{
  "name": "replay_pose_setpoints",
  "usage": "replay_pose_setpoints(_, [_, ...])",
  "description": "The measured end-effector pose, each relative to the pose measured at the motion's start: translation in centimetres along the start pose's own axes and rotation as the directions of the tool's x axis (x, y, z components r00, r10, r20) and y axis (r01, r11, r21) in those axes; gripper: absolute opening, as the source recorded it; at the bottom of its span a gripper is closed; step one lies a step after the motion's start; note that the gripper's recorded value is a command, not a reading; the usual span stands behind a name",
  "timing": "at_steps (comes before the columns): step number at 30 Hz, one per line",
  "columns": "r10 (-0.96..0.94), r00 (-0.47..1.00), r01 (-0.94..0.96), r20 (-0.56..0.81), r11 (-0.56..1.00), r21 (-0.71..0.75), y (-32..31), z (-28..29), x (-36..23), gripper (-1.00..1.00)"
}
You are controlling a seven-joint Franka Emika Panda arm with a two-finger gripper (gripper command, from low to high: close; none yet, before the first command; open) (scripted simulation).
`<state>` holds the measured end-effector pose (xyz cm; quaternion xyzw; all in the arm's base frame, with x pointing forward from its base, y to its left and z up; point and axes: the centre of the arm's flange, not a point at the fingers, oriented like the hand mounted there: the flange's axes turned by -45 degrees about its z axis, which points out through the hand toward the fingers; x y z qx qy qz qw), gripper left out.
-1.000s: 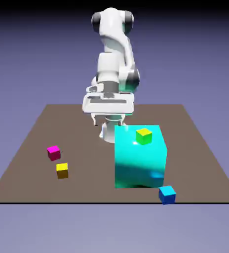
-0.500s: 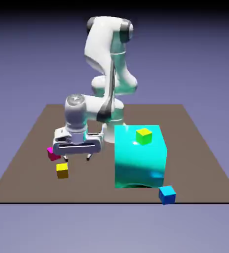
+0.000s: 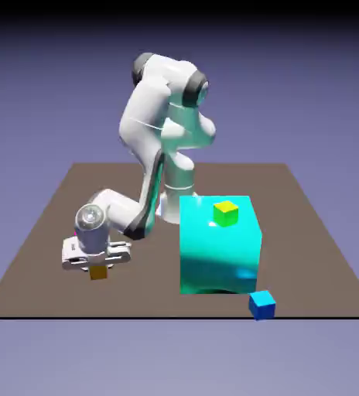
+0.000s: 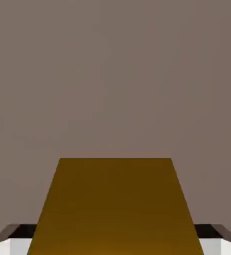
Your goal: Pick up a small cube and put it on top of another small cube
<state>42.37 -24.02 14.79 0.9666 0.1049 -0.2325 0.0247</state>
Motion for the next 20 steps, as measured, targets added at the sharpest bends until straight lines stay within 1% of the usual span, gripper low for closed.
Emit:
replay_pose_setpoints(2, [0.006,1.000,-0.006,0.001,1.000,0.002,0.2,-3.2,-1.0,-1.00])
replay_pose_setpoints(6, [0.108,0.994,-0.108,0.007,0.994,0.035,3.8,-2.6,-9.5,-1.00])
replay_pose_setpoints(10, [0.192,0.981,-0.192,0.010,0.977,0.096,5.3,-0.6,-17.4,-1.00])
replay_pose_setpoints(12, [0.199,0.980,-0.199,0.010,0.975,0.103,5.4,-0.4,-18.1,-1.00])
replay_pose_setpoints(17, [0.199,0.980,-0.199,0.010,0.975,0.102,4.9,6.2,-17.2,-1.00])
replay_pose_setpoints(18, [0.199,0.980,-0.199,0.011,0.975,0.102,4.9,6.4,-17.1,1.00])
replay_pose_setpoints(20, [0.199,0.980,-0.199,0.011,0.975,0.100,4.9,6.4,-17.1,1.00])
